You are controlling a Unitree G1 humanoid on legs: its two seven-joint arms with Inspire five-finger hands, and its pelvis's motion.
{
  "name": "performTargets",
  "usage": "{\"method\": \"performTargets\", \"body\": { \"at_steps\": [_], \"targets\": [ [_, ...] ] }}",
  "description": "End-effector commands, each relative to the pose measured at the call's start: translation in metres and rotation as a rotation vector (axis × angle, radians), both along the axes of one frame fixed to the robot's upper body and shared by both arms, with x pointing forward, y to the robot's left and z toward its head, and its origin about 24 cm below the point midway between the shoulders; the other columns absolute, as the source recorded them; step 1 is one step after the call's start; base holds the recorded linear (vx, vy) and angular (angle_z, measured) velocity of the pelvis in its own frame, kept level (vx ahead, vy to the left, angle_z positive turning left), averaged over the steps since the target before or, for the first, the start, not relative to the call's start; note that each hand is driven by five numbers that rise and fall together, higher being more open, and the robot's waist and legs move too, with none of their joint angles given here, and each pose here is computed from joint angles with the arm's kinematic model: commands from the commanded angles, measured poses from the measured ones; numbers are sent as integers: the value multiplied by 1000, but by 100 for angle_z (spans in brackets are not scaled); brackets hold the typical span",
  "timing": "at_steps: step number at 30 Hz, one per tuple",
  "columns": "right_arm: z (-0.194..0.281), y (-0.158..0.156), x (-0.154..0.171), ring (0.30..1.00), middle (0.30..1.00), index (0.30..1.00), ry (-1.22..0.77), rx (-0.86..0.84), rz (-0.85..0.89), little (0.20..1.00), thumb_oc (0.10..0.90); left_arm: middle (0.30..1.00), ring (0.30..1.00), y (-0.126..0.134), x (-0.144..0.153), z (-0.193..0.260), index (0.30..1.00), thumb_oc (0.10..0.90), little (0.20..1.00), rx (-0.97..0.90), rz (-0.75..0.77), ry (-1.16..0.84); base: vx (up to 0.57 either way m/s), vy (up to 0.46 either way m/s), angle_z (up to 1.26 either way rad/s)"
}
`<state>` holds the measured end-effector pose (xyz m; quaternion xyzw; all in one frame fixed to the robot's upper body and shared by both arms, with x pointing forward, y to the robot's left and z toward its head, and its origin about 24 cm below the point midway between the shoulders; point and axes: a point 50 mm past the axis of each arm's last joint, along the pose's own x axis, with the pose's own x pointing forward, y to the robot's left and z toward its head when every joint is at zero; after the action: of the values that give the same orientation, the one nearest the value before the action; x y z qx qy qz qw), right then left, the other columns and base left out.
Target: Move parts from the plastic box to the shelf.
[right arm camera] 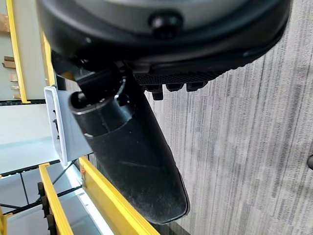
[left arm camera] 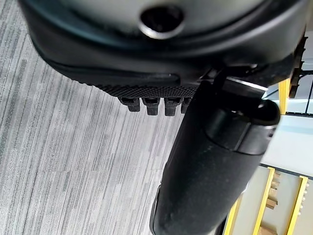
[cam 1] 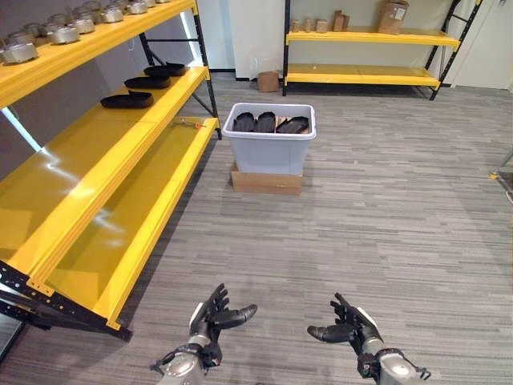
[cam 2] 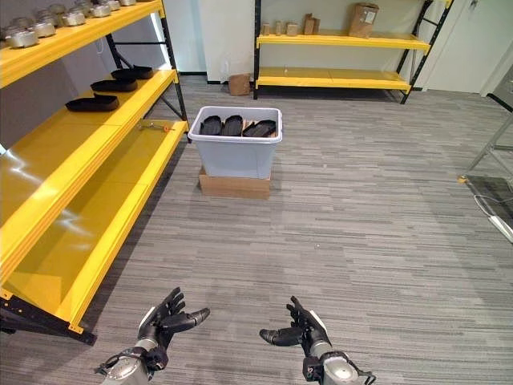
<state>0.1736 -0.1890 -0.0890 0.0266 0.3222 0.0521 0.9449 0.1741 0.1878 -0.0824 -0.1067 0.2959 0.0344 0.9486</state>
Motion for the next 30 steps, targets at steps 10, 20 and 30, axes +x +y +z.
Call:
{"method": "performTargets", "body": {
  "at_steps": [10, 20, 30],
  "targets": [
    [33, 10, 34, 1000, 1000, 1000, -211, 61, 17, 1000, 900, 1000, 1000, -5, 35, 30, 1000, 900, 1000, -14, -31, -203, 0, 1, -1],
    [32, 10, 34, 1000, 1000, 1000, -207, 49, 22, 1000, 900, 1000, 1000, -6, 35, 28, 1000, 900, 1000, -21, -31, -194, 0, 0, 0],
    [33, 9, 35, 1000, 1000, 1000, -216, 46, 20, 1000, 900, 1000, 1000, -5, 36, 29, 1000, 900, 1000, -20, -22, -203, 0, 0, 0]
  ]
}}
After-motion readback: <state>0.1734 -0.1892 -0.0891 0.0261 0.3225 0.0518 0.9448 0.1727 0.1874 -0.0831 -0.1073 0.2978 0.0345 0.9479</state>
